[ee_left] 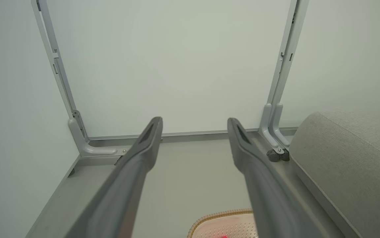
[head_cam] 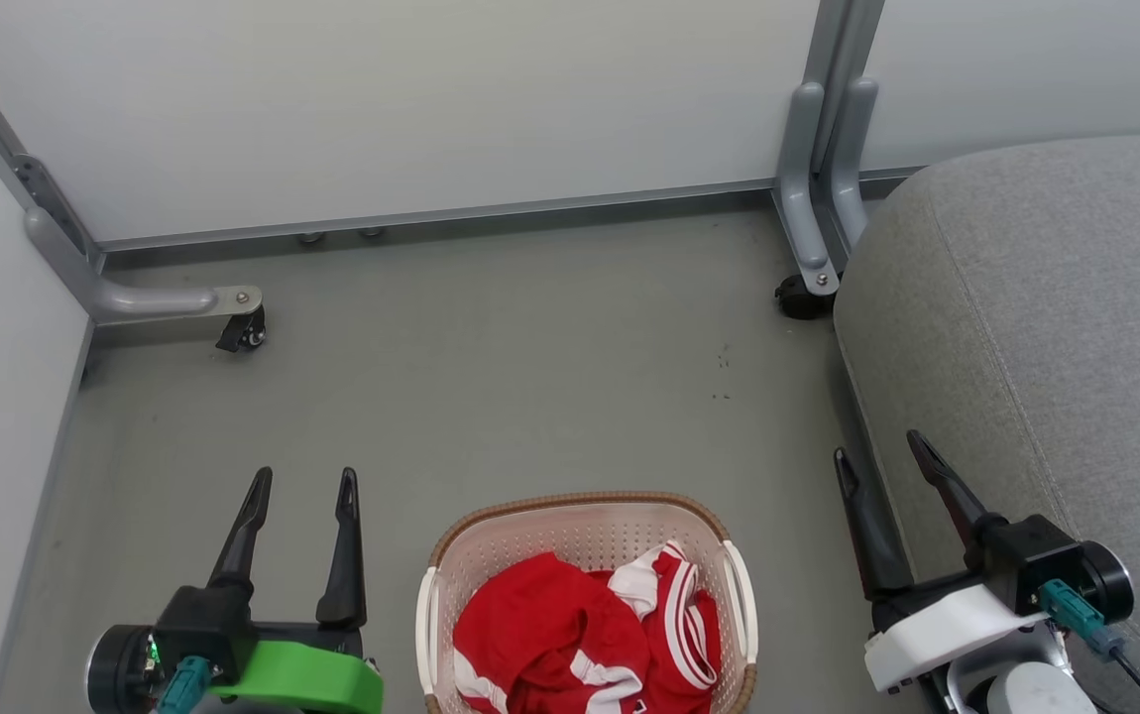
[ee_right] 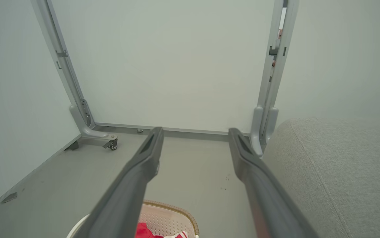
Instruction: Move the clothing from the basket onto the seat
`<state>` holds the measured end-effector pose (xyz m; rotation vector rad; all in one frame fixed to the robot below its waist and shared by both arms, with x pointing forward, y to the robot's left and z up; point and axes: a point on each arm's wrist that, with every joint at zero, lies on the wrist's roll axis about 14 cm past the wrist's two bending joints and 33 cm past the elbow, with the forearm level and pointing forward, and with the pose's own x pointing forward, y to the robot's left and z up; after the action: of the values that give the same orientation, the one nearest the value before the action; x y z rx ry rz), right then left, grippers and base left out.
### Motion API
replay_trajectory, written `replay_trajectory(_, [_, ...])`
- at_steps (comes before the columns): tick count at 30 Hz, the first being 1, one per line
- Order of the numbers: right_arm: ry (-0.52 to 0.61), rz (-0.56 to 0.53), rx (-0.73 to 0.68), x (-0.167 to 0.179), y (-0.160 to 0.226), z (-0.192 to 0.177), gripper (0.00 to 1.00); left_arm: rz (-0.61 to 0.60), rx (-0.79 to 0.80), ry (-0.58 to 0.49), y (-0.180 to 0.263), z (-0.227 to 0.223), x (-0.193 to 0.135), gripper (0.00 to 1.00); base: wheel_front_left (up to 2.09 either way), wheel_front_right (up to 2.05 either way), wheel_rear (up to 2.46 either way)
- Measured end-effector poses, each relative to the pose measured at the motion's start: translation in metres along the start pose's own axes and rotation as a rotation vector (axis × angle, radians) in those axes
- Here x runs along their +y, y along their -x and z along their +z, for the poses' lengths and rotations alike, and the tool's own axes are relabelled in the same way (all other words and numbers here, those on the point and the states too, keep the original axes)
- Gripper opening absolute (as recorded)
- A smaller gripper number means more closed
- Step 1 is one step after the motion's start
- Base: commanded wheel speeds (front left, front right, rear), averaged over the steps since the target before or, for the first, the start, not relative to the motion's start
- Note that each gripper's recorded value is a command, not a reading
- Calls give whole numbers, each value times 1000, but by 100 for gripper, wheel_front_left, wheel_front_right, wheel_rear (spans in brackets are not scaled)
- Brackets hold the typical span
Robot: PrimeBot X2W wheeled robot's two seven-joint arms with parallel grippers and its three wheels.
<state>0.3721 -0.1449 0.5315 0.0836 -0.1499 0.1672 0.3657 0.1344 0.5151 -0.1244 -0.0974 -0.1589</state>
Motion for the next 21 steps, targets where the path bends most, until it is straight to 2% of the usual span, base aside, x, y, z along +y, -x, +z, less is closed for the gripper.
replay_trajectory(6, [40,15,-5,3,0,1,100,-19,-6,-44,0,0,-4,100,0,0,0])
replay_trajectory(21, [41,27,5,6,-2,-3,100,-16,5,-44,1,-4,-3,100,0,0,0])
